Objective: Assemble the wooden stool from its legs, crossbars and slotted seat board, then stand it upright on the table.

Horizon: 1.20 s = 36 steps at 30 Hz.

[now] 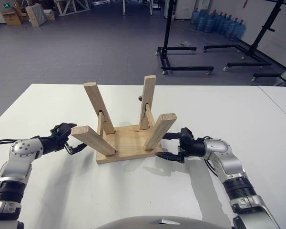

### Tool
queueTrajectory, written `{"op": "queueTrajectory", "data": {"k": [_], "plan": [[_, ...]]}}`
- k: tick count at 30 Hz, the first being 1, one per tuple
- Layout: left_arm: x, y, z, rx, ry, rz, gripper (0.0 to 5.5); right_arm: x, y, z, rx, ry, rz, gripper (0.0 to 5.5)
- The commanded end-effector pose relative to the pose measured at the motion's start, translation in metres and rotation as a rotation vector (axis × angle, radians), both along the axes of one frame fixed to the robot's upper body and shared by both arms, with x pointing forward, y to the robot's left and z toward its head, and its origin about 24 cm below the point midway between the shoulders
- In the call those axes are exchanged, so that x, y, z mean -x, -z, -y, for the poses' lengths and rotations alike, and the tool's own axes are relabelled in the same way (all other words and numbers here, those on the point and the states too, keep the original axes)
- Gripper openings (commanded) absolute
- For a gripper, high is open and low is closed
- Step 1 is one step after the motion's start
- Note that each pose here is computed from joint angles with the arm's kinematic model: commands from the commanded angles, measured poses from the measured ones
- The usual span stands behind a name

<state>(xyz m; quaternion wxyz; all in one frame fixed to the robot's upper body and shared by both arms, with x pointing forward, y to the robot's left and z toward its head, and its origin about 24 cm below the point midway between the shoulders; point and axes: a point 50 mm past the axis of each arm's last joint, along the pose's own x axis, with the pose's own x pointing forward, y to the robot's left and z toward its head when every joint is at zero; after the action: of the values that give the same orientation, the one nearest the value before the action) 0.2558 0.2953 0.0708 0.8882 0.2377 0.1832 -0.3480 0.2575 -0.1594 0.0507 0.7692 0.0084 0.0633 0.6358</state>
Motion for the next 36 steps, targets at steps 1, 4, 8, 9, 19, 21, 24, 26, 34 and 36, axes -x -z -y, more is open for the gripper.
{"op": "queueTrajectory", "data": {"k": [1, 4, 8, 9, 19, 21, 24, 26, 34, 36], "plan": [[-0.003, 0.007, 0.017, 0.035, 0.027, -0.009, 5.4, -0.014, -0.006, -0.006, -0.018, -0.063, 0.031, 3.82], [-0.001, 0.014, 0.025, 0.057, 0.044, -0.021, 5.4, -0.019, -0.005, -0.008, -0.019, -0.098, 0.03, 3.24], [-0.004, 0.015, 0.022, 0.043, 0.026, -0.023, 5.4, -0.022, -0.004, -0.011, -0.015, -0.142, 0.032, 2.47], [-0.005, 0.014, 0.022, 0.042, 0.026, -0.021, 5.4, -0.021, -0.004, -0.011, -0.017, -0.153, 0.031, 2.24], [0.001, -0.007, 0.017, 0.209, 0.017, 0.049, 5.4, -0.005, -0.009, -0.012, -0.128, -0.223, -0.112, 1.13], [0.005, -0.021, 0.013, 0.299, 0.003, 0.092, 5.4, 0.003, -0.013, -0.007, -0.149, -0.234, -0.201, 1.13], [0.014, -0.022, 0.006, 0.315, -0.043, 0.09, 5.4, 0.015, -0.018, 0.008, -0.147, -0.208, -0.41, 1.13], [0.018, -0.018, 0.006, 0.321, -0.062, 0.078, 5.4, 0.029, -0.018, 0.02, -0.116, -0.188, -0.563, 1.13], [0.032, -0.005, 0.023, 0.403, -0.115, 0.077, 5.4, 0.047, -0.031, 0.041, -0.088, -0.126, -1.017, 1.13], [0.034, -0.002, 0.026, 0.411, -0.121, 0.071, 5.4, 0.044, -0.03, 0.043, -0.086, -0.095, -1.067, 1.13]]}}
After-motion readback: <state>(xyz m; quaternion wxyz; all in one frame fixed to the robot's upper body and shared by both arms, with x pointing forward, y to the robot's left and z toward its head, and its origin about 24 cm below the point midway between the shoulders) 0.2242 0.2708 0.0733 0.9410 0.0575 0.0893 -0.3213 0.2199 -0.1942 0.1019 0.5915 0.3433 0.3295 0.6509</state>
